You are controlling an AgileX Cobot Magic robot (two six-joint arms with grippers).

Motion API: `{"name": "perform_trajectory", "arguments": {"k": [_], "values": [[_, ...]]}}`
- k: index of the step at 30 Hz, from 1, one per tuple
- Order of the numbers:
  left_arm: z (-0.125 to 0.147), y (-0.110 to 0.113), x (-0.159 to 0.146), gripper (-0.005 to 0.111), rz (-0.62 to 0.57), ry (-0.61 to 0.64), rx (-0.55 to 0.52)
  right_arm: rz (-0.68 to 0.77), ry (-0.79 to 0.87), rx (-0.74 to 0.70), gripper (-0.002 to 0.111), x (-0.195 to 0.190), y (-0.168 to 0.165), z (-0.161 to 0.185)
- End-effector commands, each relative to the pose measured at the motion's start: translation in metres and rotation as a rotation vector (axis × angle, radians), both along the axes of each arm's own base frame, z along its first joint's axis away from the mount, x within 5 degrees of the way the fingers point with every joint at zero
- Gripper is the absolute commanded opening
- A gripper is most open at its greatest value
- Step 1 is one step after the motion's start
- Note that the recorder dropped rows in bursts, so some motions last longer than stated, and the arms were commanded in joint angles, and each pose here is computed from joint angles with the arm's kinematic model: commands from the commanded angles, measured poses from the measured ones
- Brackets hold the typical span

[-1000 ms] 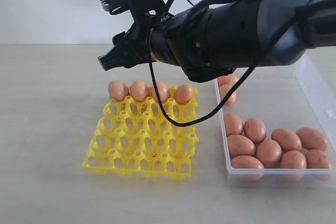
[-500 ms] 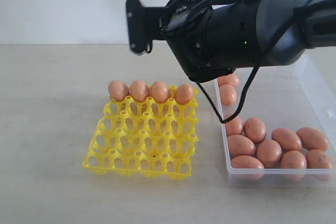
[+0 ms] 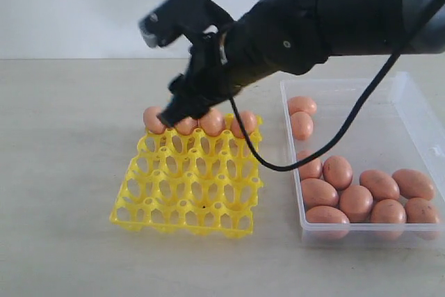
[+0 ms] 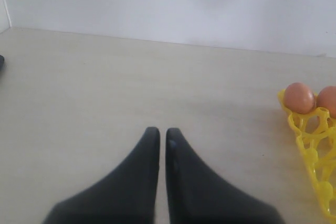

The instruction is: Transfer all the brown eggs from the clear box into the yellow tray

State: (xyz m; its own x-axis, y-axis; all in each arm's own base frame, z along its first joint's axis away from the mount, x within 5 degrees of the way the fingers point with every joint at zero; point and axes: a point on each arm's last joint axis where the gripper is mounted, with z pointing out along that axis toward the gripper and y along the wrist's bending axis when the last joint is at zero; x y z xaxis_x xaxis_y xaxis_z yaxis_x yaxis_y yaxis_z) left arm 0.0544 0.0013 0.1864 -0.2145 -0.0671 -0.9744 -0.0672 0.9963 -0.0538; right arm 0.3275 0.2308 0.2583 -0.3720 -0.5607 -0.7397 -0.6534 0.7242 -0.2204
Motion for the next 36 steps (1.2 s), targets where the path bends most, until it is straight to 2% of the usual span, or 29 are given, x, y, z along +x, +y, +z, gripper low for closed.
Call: {"name": "perform_trajectory", "arguments": {"k": [1, 9, 13, 16, 21, 26, 29, 36], "values": [[-0.001, 0.0, 0.0, 0.004, 0.003, -0.004, 0.004, 0.02, -0.188, 0.259, 0.0, 0.012, 0.021, 0.011], [-0.001, 0.0, 0.0, 0.004, 0.003, -0.005, 0.004, -0.026, -0.263, 0.455, 0.0, 0.037, 0.04, -0.037], [-0.001, 0.0, 0.0, 0.004, 0.003, -0.005, 0.004, 0.05, -0.277, 0.522, 0.0, 0.039, 0.05, -0.052], [-0.001, 0.0, 0.0, 0.004, 0.003, -0.005, 0.004, 0.115, -0.317, 0.521, 0.0, 0.038, 0.054, -0.059], [-0.001, 0.0, 0.0, 0.004, 0.003, -0.005, 0.004, 0.141, -0.344, 0.478, 0.0, 0.039, 0.055, -0.065], [-0.001, 0.0, 0.0, 0.004, 0.003, -0.005, 0.004, 0.215, -0.412, 0.295, 0.0, 0.037, 0.056, -0.07], [-0.001, 0.0, 0.0, 0.004, 0.003, -0.005, 0.004, 0.24, -0.377, 0.215, 0.0, 0.032, 0.06, -0.077], [-0.001, 0.0, 0.0, 0.004, 0.003, -0.005, 0.004, 0.226, -0.276, 0.17, 0.0, 0.027, 0.062, -0.088]]}}
